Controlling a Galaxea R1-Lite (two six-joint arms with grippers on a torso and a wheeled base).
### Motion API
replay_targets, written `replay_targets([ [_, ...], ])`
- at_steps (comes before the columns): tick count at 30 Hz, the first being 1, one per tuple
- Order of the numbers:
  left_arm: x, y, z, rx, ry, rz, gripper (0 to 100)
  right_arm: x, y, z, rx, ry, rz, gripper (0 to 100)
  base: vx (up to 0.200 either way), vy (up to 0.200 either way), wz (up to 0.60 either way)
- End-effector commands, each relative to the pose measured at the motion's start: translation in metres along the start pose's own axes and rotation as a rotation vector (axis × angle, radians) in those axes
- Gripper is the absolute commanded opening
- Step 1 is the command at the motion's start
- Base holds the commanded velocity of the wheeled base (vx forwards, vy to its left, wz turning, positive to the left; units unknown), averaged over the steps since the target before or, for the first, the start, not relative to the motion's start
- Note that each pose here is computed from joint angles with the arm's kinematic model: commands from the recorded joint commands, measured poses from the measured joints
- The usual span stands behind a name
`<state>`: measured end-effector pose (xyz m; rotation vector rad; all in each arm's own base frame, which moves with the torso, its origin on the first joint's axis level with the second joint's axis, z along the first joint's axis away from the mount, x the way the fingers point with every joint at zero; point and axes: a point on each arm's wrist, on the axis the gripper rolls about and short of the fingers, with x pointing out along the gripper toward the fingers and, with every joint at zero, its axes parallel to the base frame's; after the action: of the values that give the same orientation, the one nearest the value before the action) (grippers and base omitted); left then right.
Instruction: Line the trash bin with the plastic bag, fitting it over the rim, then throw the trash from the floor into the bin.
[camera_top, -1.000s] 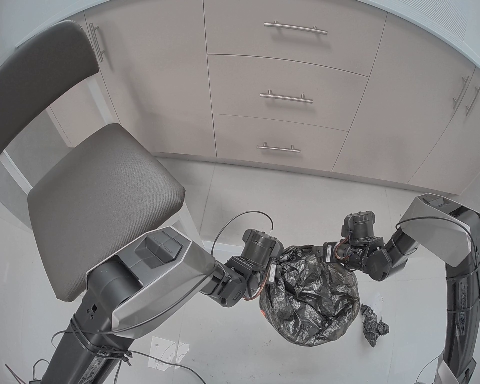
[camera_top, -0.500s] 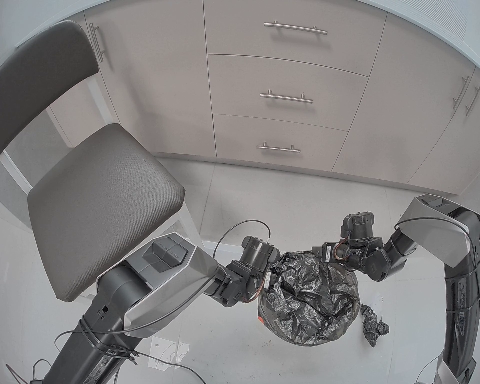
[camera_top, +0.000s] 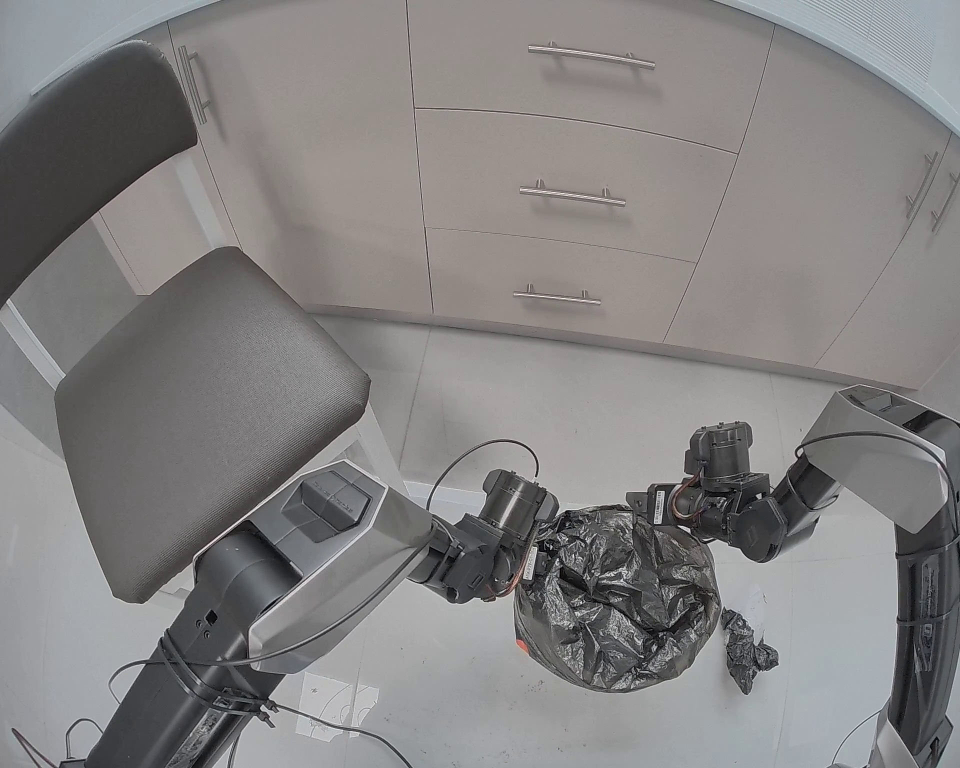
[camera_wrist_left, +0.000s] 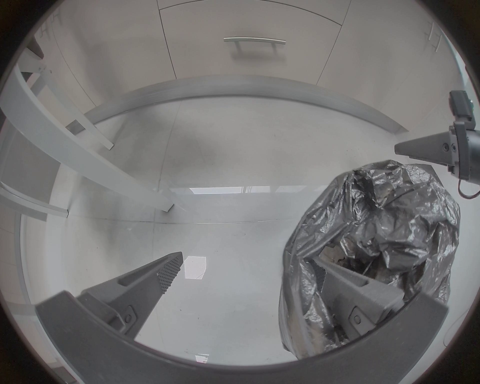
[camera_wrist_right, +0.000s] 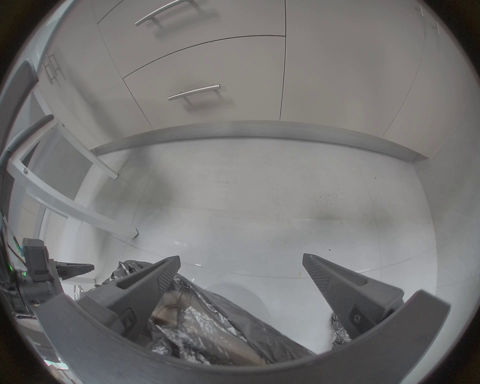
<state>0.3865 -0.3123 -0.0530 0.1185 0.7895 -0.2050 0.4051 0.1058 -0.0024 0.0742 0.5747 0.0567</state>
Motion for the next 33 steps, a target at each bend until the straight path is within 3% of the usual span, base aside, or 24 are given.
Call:
replay_targets([
  [1,-0.002,-0.002,0.002,-0.036,-0.006,-0.005,100,-0.026,0.000,0.018,0.008,-0.041,0.021,100,0.000,0.000,0.00],
  [6,-0.018,-0.002,0.014,-0.133,-0.030,-0.016,100,-0.067,0.009,0.027,-0.004,-0.051,0.103,100,0.000,0.000,0.00],
  [13,-0.066,-0.003,0.021,-0.291,-0.023,-0.062,100,-0.090,0.033,0.002,0.031,0.001,0.191,100,0.000,0.000,0.00],
  [19,-0.125,-0.008,0.006,-0.352,0.093,-0.265,100,-0.091,0.038,-0.015,0.050,-0.002,0.220,100,0.000,0.000,0.00],
  [21,-0.127,-0.009,0.003,-0.350,0.101,-0.276,100,-0.090,0.039,-0.017,0.051,0.001,0.221,100,0.000,0.000,0.00],
  [22,-0.127,-0.010,-0.014,-0.339,0.106,-0.301,100,-0.084,0.039,-0.024,0.053,0.020,0.217,100,0.000,0.000,0.00],
  [26,-0.110,-0.005,-0.040,-0.379,0.040,-0.407,100,-0.073,0.039,-0.037,0.069,0.059,0.207,100,0.000,0.000,0.00],
  [29,-0.111,0.002,-0.043,-0.401,0.003,-0.525,100,-0.066,0.038,-0.044,0.071,0.073,0.201,100,0.000,0.000,0.00],
  [33,-0.111,0.007,-0.048,-0.392,0.037,-0.591,100,-0.057,0.037,-0.057,0.071,0.097,0.189,100,0.000,0.000,0.00],
])
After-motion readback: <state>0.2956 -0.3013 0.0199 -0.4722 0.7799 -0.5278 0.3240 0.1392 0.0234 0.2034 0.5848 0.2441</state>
